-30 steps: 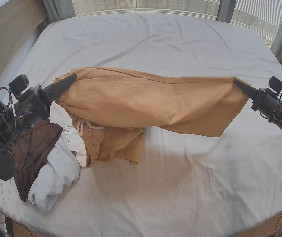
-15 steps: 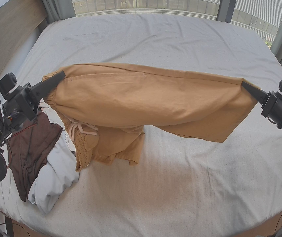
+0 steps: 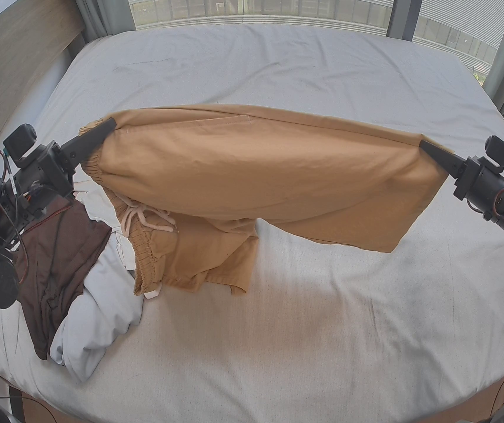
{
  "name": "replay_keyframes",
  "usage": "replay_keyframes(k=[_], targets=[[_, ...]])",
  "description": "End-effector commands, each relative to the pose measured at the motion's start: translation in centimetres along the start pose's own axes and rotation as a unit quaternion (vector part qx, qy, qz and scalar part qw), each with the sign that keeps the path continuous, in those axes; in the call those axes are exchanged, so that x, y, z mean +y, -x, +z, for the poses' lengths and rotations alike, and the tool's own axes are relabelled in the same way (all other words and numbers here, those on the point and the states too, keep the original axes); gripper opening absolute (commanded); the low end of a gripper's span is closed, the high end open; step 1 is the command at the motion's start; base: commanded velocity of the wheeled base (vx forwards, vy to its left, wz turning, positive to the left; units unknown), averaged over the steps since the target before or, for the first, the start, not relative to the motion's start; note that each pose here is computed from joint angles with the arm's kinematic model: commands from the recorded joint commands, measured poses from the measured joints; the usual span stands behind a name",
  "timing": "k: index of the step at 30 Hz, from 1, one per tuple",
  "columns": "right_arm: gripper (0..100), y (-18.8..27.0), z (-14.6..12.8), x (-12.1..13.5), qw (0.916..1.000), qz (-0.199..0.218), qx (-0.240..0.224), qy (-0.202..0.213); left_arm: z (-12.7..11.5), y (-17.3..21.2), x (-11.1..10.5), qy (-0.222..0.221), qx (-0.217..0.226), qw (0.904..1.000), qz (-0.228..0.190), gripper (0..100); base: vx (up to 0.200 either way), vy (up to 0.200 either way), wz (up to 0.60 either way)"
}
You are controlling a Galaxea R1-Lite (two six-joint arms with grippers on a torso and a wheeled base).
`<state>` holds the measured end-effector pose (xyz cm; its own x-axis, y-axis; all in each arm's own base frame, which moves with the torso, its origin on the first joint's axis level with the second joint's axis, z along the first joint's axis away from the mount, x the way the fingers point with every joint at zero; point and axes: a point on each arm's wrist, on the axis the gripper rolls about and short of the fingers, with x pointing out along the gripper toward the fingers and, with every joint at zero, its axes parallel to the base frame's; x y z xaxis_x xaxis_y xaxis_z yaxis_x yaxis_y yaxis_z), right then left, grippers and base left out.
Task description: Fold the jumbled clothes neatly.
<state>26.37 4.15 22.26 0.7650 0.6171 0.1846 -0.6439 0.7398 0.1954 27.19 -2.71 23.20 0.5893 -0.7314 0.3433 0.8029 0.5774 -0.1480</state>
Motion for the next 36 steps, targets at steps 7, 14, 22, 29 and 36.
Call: replay_keyframes(k=[7,14,22,29,36], targets=[[0,-4.7,-1.6,-3.7,0.9997,-0.009,0.017,-0.012,-3.2,-3.6,3.2,0.028,-0.030,0.9964,0.074,0,0.000,0.000,0.00],[0,-7.0,-1.2,-4.9,0.9997,-0.011,0.019,-0.014,-5.2,-5.2,5.3,0.031,-0.036,0.9937,0.101,0,0.000,0.000,0.00],[0,-8.8,-1.5,-6.5,0.9993,-0.018,0.025,-0.018,-6.1,-6.5,6.3,0.031,-0.049,0.9918,0.114,0,0.000,0.000,0.00],[0,-9.7,-2.5,-7.9,0.9990,-0.025,0.030,-0.021,-7.6,-7.5,7.4,0.036,-0.052,0.9901,0.125,0,0.000,0.000,0.00],[0,-11.2,-3.1,-9.1,0.9993,-0.023,0.025,-0.018,-8.3,-9.0,9.4,0.025,-0.080,0.9859,0.144,0,0.000,0.000,0.00]])
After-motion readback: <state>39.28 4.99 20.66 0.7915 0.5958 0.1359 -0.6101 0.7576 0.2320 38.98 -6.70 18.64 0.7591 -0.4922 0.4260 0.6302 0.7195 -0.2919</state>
